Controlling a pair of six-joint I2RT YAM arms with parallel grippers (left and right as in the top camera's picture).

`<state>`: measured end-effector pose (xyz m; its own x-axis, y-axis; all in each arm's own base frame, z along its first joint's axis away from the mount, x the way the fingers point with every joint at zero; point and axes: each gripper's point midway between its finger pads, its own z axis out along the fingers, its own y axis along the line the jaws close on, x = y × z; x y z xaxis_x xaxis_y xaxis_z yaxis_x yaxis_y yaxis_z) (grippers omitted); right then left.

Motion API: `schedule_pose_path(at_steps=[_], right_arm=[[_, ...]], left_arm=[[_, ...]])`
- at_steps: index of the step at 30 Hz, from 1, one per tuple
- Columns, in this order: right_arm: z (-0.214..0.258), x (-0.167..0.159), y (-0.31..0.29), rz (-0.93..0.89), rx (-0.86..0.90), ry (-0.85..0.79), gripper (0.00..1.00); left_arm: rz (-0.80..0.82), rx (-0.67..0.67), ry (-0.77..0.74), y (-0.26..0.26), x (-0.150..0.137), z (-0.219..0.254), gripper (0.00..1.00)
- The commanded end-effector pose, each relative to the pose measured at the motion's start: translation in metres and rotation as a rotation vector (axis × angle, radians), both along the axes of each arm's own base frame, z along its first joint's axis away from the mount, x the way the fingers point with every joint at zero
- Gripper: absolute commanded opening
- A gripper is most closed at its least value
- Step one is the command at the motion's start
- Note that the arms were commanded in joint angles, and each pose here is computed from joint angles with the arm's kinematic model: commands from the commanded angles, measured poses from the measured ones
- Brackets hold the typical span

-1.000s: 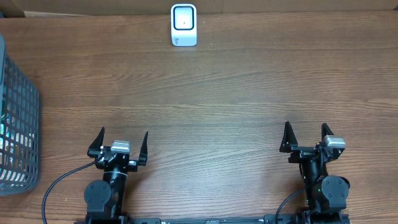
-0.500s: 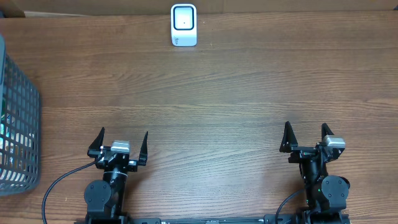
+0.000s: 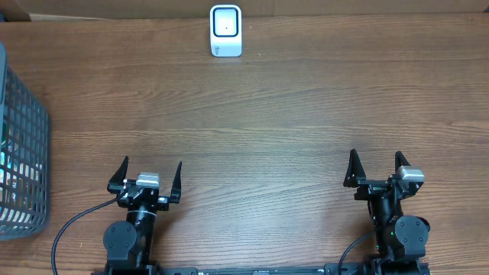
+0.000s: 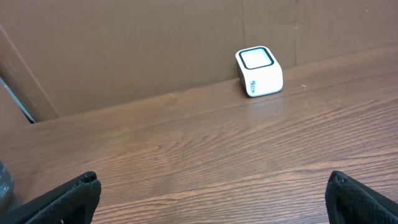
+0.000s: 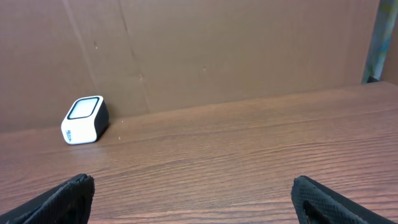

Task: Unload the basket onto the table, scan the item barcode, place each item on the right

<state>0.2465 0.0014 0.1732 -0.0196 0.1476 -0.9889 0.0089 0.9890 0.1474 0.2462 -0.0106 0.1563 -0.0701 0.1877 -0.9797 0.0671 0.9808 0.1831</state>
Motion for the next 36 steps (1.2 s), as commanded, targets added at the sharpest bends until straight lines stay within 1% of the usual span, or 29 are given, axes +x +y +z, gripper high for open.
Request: schedule_pose_path(at_steps=[1,15,19,22,24,27,32,36], right_arm=[[-0.002,0.0,-0.002,-0.007,-0.001,-0.003,1.0],[-0.002,0.0,-0.002,-0.007,-0.001,-0.003,1.0],[-0.002,0.0,-0.002,-0.007,-0.001,-0.003,1.0],[-0.002,0.0,-0.002,-0.007,-0.001,-0.003,1.0],[-0.002,0.0,-0.002,-0.006,-0.001,-0.003,1.0],[-0.002,0.0,-0.002,-0.007,-0.001,-0.003,1.0],[-0.002,0.0,-0.002,-0.006,-0.001,-0.003,1.0],[-0.002,0.0,-0.002,-0.006,-0.001,-0.003,1.0]], left_arm=[[-0.01,0.015,-0.007,-0.002,0.0,0.0,1.0],[0.006,0.025,-0.006,0.001,0.0,0.0,0.99],[-0.009,0.005,-0.006,-0.002,0.0,0.0,0.99],[0.014,0.027,-0.012,0.002,0.0,0.001,0.99],[0.027,0.038,-0.042,0.005,0.0,0.008,1.0],[-0.023,0.007,-0.077,-0.004,0.0,0.018,0.99],[-0.02,-0.049,-0.064,-0.004,-0.002,0.024,0.99],[0.019,-0.045,-0.032,0.002,-0.008,0.043,1.0]])
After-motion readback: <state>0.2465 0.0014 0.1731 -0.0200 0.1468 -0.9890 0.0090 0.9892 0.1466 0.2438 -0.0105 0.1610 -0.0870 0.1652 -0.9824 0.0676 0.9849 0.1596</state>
